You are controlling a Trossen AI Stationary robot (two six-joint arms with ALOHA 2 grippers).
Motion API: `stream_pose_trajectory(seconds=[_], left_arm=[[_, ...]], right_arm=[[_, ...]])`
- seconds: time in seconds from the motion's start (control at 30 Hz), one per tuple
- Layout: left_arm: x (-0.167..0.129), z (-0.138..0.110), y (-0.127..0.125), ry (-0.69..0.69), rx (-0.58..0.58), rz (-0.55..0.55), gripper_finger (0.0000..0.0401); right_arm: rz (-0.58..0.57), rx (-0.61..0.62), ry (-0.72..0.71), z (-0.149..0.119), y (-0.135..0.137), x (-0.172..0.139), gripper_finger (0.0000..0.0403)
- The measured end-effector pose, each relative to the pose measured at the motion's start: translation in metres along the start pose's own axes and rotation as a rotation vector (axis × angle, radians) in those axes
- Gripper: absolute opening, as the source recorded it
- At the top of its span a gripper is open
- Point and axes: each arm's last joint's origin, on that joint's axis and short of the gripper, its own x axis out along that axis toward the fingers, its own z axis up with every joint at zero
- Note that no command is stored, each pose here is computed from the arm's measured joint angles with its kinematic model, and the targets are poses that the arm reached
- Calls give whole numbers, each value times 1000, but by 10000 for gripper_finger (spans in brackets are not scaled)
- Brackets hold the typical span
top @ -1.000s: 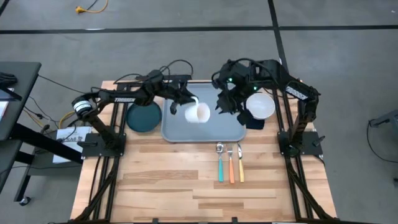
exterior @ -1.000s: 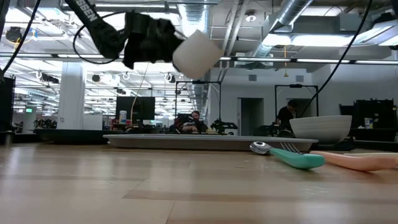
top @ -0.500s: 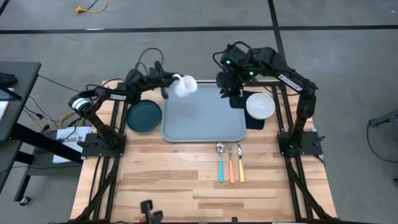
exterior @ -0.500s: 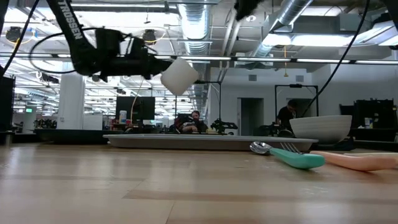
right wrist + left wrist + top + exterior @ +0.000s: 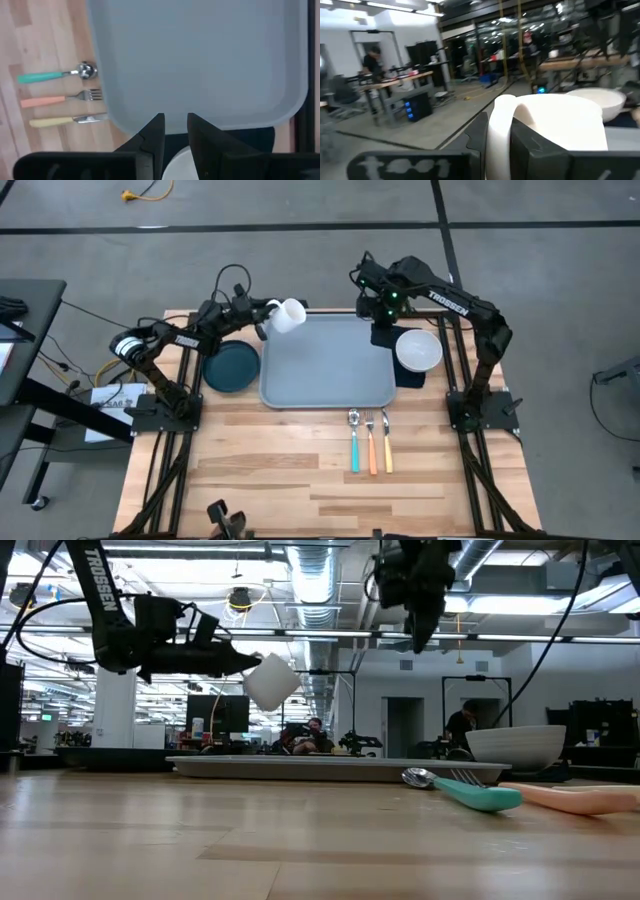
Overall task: Set up tray
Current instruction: Put the white mug on the gray tray
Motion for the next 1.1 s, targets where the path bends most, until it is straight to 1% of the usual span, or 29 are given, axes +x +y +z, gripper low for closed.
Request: stream_pose_trajectory(seconds=[0.1, 0.33, 0.47, 0.53, 0.7, 0.83, 0.93, 1.03, 1.07, 1.1], left_arm=[[-2, -3, 2, 25, -4, 10, 31], [-2, -6, 1, 51, -18, 3, 32], [-3, -14, 4, 136, -23, 81, 32], [-4, -17, 6, 175, -13, 94, 32], [-3, -16, 5, 163, -6, 38, 33], [6, -16, 8, 142, -6, 32, 33], [19, -27, 9, 155, -67, -8, 33], [32, -46, 8, 184, -122, -41, 33], [34, -48, 8, 185, -140, -56, 33], [34, -47, 11, 170, -134, -66, 33]], right_arm=[[-6, 13, -9, -1, -8, 10, 77], [-62, -31, -136, 12, -15, 26, 77], [-63, -56, -212, 21, -13, 33, 77], [-64, -59, -226, 25, -11, 36, 77], [-61, -103, -251, 34, 3, 44, 77], [-52, -137, -254, 39, 14, 46, 77], [-51, -167, -268, 44, 23, 48, 77], [-44, -182, -270, 46, 31, 49, 77], [-41, -178, -269, 47, 33, 50, 77], [-38, -174, -265, 47, 35, 50, 77]])
